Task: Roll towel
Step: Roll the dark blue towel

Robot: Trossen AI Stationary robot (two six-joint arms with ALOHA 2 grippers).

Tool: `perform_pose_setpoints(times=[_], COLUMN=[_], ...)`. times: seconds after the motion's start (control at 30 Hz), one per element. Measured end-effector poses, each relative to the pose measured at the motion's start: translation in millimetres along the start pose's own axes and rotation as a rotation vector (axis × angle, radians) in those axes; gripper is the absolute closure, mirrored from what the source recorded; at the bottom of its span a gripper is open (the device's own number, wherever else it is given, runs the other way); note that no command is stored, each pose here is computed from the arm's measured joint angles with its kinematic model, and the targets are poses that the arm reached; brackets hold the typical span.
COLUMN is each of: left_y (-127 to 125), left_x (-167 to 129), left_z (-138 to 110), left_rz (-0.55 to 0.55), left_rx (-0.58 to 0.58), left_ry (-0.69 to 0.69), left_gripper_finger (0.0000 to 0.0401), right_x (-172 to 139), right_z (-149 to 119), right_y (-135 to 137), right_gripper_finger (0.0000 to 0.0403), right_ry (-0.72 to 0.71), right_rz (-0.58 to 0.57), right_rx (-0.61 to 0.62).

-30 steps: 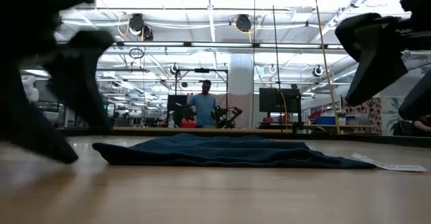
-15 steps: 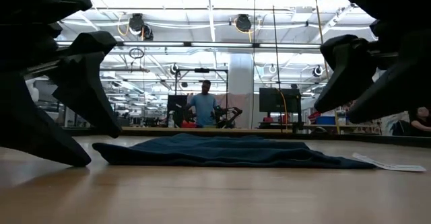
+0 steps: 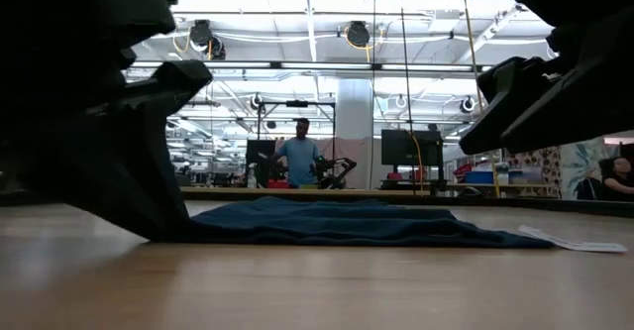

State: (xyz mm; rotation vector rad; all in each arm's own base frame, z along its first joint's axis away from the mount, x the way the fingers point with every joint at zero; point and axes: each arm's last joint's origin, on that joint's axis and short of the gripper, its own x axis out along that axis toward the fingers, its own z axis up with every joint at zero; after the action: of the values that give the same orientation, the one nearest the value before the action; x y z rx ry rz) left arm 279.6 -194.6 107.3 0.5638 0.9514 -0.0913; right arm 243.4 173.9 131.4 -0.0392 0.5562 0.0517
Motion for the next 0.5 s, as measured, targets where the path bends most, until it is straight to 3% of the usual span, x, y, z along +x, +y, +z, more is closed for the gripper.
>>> perform_pose_setpoints(times=[0.17,0.4,0.5], left_y=[4,9,16], left_x=[3,-11,-24], left_z=[0,1,6], left_rz=[-0.031,-0.039,-0.043], left_rx=[-0.011,-0.009,-0.031], left_ry=[0.010,0.000,-0.035], left_gripper_finger=[0.0392,0.0395,0.0396], right_x=[-3,-8,-9], right_z=[-2,7,12], right_y=[5,22,26], right_gripper_finger=[0.0191,0.0191,0.0191], right_ry=[0.000,0.025,0.133], right_rz=[0.016,0.086,0.066], right_rx=[-0.010,-0.157,-0.248])
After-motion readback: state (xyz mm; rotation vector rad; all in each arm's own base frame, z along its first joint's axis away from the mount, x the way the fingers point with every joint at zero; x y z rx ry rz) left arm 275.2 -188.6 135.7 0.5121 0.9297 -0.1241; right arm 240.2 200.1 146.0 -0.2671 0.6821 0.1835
